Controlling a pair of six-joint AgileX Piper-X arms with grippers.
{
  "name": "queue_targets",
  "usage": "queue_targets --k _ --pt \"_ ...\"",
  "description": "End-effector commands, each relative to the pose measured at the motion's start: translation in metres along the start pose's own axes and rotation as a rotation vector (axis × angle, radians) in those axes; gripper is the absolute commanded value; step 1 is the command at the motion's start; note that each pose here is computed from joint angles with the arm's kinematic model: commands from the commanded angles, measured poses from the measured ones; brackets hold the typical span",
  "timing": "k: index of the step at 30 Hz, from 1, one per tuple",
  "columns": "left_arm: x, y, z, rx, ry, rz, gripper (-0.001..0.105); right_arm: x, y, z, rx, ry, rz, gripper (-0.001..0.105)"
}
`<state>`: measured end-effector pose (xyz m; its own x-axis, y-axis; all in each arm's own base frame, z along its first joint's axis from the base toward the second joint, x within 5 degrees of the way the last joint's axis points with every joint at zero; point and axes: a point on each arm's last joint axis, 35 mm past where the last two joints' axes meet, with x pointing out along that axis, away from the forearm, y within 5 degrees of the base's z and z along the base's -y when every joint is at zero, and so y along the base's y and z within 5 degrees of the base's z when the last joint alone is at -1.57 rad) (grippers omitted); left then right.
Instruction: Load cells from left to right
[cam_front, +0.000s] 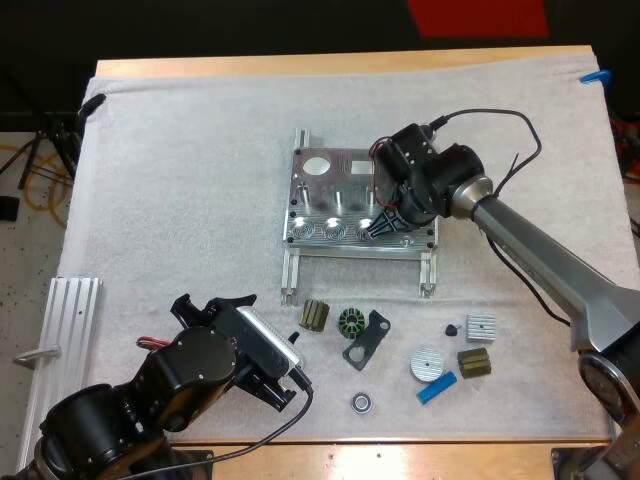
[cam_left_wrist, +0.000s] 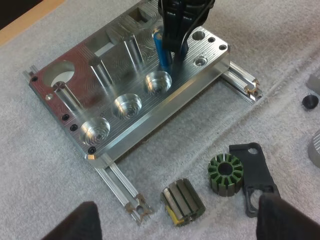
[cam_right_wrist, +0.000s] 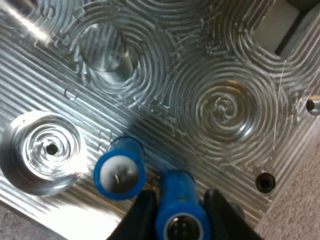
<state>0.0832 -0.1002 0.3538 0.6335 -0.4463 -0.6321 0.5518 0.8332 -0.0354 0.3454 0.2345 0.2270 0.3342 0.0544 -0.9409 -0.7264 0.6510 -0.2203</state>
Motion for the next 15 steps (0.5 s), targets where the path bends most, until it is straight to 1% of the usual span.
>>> queue_targets --k 1,5,9,11,15 --pt "-0.0016 0.0002 0.0012 -0.007 -0.022 0.012 0.064 0.0073 0.0000 -0.0028 -0.015 0.038 -0.020 0.000" --pt "-0.0016 0.0002 0.0012 -0.007 -0.022 0.012 0.064 0.0067 -0.0008 -0.0067 -0.022 0.082 -0.061 0.000" --pt "-0.0016 0.0002 0.0012 -0.007 -0.022 0.012 0.064 0.0063 -0.0006 -0.0103 -0.029 0.119 -0.072 0.000" --pt "-0.0016 0.0002 0.0012 -0.007 -0.022 0.012 0.064 0.0060 -0.0017 -0.0117 -0.033 0.141 -0.112 0.000" --pt "-0.0016 0.0002 0.0012 -0.007 -0.022 0.012 0.064 0.0059 -0.0015 -0.0126 -0.035 0.148 -0.109 0.000"
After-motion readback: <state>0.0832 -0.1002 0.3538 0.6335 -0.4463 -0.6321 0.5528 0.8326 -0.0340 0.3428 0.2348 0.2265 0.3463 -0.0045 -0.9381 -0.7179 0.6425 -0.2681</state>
